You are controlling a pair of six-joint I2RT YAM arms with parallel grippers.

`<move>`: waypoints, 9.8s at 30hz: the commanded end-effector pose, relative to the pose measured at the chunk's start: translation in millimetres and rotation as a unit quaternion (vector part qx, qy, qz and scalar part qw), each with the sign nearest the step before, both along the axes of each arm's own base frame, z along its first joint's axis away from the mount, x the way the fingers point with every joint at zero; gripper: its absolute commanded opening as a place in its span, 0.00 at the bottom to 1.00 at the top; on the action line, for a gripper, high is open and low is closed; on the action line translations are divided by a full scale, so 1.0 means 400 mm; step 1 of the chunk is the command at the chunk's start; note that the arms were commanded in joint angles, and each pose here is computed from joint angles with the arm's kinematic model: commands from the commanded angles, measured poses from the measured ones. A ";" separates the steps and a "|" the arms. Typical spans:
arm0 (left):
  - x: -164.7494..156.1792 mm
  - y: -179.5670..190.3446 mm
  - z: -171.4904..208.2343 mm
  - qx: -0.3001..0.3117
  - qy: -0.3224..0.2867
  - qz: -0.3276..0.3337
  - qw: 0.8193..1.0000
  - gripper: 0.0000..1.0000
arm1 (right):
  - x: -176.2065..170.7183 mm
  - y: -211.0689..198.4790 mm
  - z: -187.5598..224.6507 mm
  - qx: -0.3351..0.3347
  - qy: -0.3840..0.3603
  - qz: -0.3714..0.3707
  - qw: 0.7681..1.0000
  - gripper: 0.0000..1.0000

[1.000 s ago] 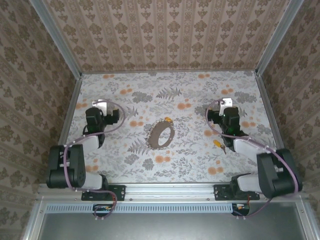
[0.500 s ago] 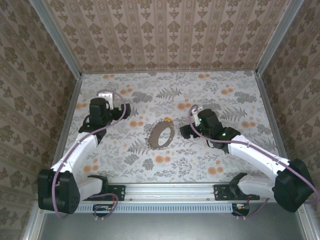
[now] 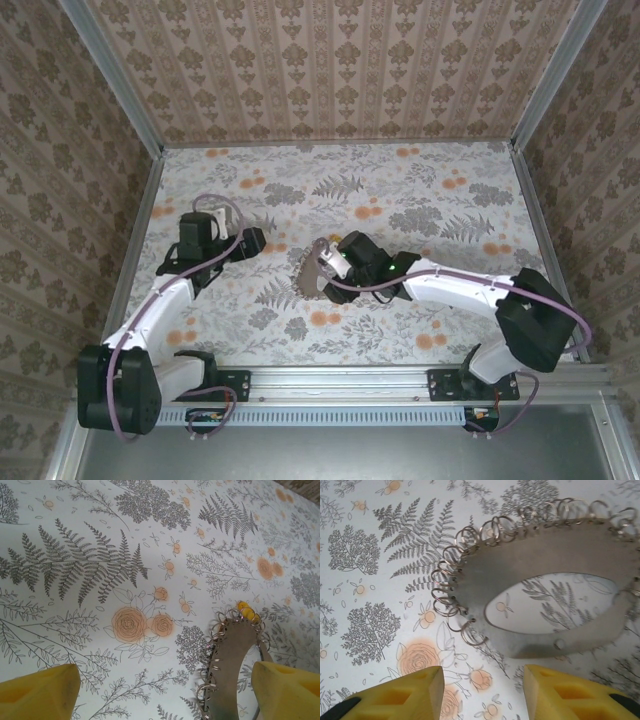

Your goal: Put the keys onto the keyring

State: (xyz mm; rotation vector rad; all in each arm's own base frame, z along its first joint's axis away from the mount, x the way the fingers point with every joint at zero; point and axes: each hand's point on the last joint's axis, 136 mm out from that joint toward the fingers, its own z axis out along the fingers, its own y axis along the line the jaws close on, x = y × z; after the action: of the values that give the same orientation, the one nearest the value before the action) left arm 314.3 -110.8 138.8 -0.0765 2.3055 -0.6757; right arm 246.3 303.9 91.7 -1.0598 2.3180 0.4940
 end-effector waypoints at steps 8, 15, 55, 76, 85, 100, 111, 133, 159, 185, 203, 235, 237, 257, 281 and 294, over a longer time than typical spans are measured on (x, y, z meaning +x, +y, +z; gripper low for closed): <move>-0.004 -0.013 0.005 -0.036 0.010 -0.004 0.999 0.85 | -0.018 0.118 -0.015 0.007 0.022 0.057 0.998 0.42; -0.009 -0.016 0.008 -0.031 0.008 -0.014 0.999 0.84 | -0.034 0.121 -0.048 -0.008 0.049 0.051 0.997 0.34; -0.011 -0.018 0.022 -0.032 0.005 -0.018 0.999 0.83 | -0.035 0.130 -0.144 -0.068 0.055 0.077 0.993 0.14; -0.007 -0.011 0.036 -0.033 -0.002 -0.016 0.999 0.83 | -0.019 0.118 -0.167 -0.099 0.042 0.081 0.991 0.12; -0.004 -0.007 0.039 -0.035 -0.003 -0.013 0.999 0.83 | -0.010 0.116 -0.153 -0.099 0.029 0.079 0.992 0.00; -0.012 -0.004 0.045 -0.031 -0.009 -0.015 0.999 0.83 | -0.038 0.100 -0.035 -0.022 0.001 0.109 0.994 0.00; -0.019 -0.005 0.047 -0.031 -0.010 -0.017 0.999 0.83 | -0.056 0.089 -0.062 -0.025 0.027 0.137 0.990 0.56; -0.013 0.004 0.051 -0.029 -0.014 -0.014 0.999 0.83 | 0.036 0.129 -0.130 -0.087 -0.060 0.140 0.984 0.45; -0.015 0.006 0.061 -0.033 -0.019 -0.013 0.999 0.83 | 0.051 0.130 -0.168 -0.122 -0.071 0.148 0.979 0.31; -0.025 -0.005 0.131 -0.042 -0.063 -0.033 0.997 0.76 | -0.028 0.135 0.090 0.068 -0.090 0.186 0.976 0.00; -0.193 -0.236 0.361 -0.131 -0.207 -0.280 0.928 0.41 | -0.087 0.111 0.401 0.304 -0.087 0.226 0.921 0.00; -0.311 -0.330 0.295 -0.107 -0.141 -0.373 0.911 0.50 | 0.007 0.037 0.412 0.346 -0.120 0.137 0.920 0.00; -0.278 -0.306 0.261 -0.069 -0.124 -0.336 0.931 0.50 | 0.016 0.027 0.373 0.322 -0.105 0.117 0.934 0.00; -0.128 -0.076 0.116 -0.007 -0.032 -0.092 0.995 0.47 | 0.061 -0.008 0.096 0.135 0.016 0.034 0.990 0.31; -0.106 -0.040 0.070 -0.016 -0.015 -0.067 0.998 0.48 | 0.119 -0.009 -0.077 -0.090 0.095 -0.024 0.991 0.46; -0.106 -0.045 0.062 -0.017 -0.011 -0.072 0.997 0.48 | 0.009 -0.078 -0.088 -0.101 0.116 -0.017 0.988 0.40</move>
State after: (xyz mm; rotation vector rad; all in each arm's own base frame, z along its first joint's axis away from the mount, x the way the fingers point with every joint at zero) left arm 272.0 -127.6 166.9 0.0842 2.2889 -0.7608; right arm 262.0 277.8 47.0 -1.0994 2.6410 0.3858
